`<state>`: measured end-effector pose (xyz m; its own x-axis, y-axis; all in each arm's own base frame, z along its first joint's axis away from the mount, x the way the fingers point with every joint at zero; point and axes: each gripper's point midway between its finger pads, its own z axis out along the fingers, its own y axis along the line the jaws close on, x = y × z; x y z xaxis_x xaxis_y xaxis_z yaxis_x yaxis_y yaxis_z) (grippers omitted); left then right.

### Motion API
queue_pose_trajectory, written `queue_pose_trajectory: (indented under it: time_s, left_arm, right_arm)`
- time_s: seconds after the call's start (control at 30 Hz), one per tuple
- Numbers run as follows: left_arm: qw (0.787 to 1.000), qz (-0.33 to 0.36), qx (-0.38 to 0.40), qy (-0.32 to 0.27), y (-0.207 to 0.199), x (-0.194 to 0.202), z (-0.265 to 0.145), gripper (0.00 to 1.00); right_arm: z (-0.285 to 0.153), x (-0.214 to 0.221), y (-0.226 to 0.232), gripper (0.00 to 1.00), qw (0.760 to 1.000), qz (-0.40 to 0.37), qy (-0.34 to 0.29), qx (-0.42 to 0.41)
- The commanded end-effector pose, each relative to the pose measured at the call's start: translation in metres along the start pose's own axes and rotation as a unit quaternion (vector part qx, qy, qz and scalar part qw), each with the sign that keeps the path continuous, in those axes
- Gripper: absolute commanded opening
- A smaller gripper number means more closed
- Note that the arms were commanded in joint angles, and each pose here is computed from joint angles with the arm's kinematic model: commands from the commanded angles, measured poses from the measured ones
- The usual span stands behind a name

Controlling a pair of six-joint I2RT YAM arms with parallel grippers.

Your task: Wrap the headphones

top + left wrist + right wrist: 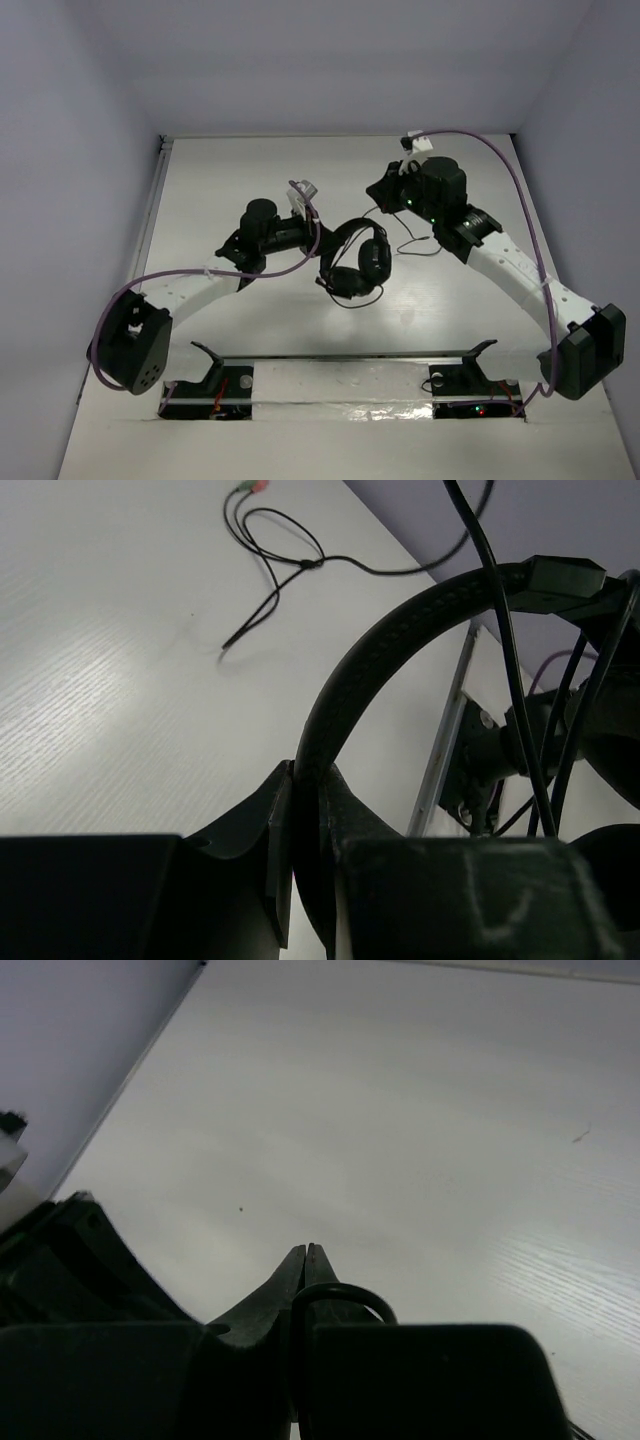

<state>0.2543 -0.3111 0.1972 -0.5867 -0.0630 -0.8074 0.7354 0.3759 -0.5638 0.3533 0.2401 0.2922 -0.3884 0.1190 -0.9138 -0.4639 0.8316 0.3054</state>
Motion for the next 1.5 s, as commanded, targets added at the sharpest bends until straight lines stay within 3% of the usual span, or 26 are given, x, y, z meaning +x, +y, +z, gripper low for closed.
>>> queue_pose_trajectory:
  time_s: [0.0,0.17,0.4,0.63,0.9,1.07,1.27,1.47]
  left_arm:
    - [0.998,0.002,-0.012,-0.06,-0.004,-0.046,-0.014,0.0]
    - [0.994,0.009,0.03,-0.108,-0.022,-0.068,-0.033,0.0]
    - [0.988,-0.021,-0.003,-0.153,-0.005,-0.109,-0.053,0.0]
    - [0.981,-0.023,0.075,-0.179,-0.035,-0.14,-0.064,0.0]
    - [0.973,-0.036,0.015,-0.226,-0.027,-0.197,-0.077,0.0]
    - [0.966,-0.034,-0.001,-0.257,-0.035,-0.241,-0.092,0.0]
    - [0.963,-0.018,-0.003,-0.268,-0.058,-0.279,-0.104,0.0]
    - [0.962,-0.023,-0.001,-0.27,-0.071,-0.29,-0.113,0.0]
  right_arm:
    - [-0.029,-0.055,0.032,0.0,0.99,0.021,-0.107,-0.089]
    - [-0.046,-0.056,0.025,0.0,0.986,0.034,-0.137,-0.09]
    - [-0.077,-0.052,0.042,0.0,0.969,0.033,-0.188,-0.16]
    - [-0.055,-0.018,0.026,0.0,0.982,0.032,-0.133,-0.128]
    - [-0.032,0.027,0.035,0.0,0.981,0.039,-0.063,-0.181]
    - [-0.018,0.047,0.039,0.21,0.98,0.049,-0.033,-0.193]
    - [0.003,0.064,0.045,0.4,0.975,0.05,-0.004,-0.218]
    - [0.029,0.08,0.05,0.48,0.966,0.046,-0.001,-0.255]
